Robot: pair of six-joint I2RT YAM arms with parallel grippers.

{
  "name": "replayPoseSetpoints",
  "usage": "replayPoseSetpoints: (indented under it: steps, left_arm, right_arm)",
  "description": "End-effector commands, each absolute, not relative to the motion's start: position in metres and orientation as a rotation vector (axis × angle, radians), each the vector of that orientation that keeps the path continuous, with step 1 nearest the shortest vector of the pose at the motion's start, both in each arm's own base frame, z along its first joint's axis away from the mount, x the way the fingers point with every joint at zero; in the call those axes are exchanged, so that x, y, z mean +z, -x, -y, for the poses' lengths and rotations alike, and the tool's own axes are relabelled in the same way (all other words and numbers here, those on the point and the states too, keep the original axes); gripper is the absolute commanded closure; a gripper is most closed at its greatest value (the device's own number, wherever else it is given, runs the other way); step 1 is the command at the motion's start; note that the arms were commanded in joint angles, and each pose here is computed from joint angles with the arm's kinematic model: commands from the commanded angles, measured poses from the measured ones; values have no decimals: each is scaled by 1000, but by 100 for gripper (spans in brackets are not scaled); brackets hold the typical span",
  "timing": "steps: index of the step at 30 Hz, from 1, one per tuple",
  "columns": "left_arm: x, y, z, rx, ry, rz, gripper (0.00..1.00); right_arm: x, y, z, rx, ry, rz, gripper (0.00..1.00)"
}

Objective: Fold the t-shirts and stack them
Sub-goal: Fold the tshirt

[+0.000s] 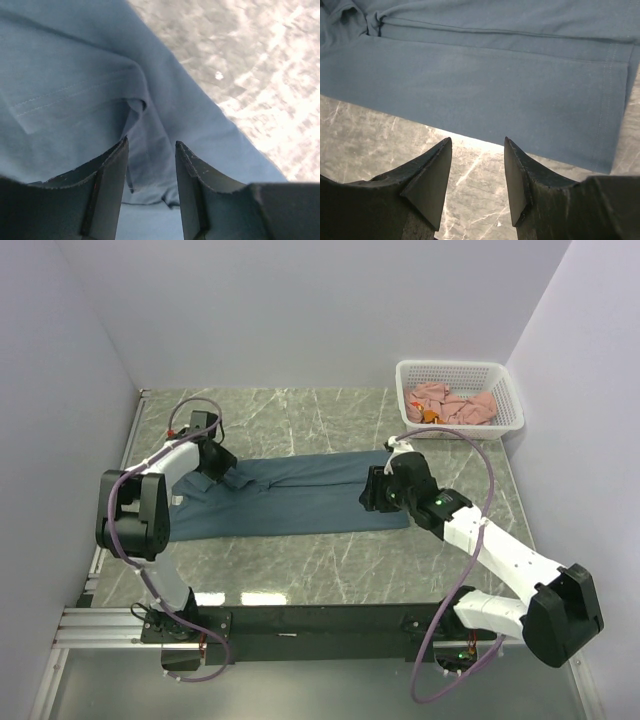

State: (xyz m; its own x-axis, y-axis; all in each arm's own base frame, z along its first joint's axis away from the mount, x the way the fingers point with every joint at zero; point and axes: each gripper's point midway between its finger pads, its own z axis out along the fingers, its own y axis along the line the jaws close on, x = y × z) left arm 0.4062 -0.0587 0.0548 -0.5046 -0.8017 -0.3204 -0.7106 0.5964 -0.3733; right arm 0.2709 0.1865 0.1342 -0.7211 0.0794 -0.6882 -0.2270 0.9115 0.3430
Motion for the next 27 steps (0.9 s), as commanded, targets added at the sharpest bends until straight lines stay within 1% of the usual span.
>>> replayPoseSetpoints:
  steps: [1,8,11,14,16,17,19,20,22,23,26,27]
  left_arm:
    - [62,-407,51,-176,1238,-2322,52]
    - [62,-397,39,-93,1263,-2277,52]
    - [59,-398,38,-86,1238,-2285,52]
    - [50,-401,40,-72,1229,-2315,55]
    - [47,-406,41,-73,1215,-2318,62]
    - [45,-408,41,-71,1203,-2326,68]
    - [47,-413,40,-56,1188,-2319,73]
    - [45,-414,40,-43,1177,-2326,80]
    - [46,-419,39,-32,1167,-2328,86]
    - [43,-419,39,-20,1158,-2341,92]
    - [49,-427,40,-10,1117,-2340,99]
    - [53,-430,41,-10,1099,-2333,99]
  right_arm:
    - [140,-270,-181,499,116,-2287,47]
    - [130,-268,-182,500,118,-2311,47]
    - [126,-267,-182,499,119,-2317,47]
    - [125,-267,-181,500,115,-2321,47]
    - [125,-267,-180,496,111,-2320,47]
    - [124,-266,-180,495,115,-2321,47]
    - [123,-265,-178,486,114,-2324,47]
    - [123,-264,-178,482,116,-2325,47]
    - [121,-263,-177,479,119,-2332,47]
    - [122,-263,-176,479,118,-2329,47]
    - [121,-262,-176,479,116,-2333,47]
    - [120,-261,-175,477,117,-2334,47]
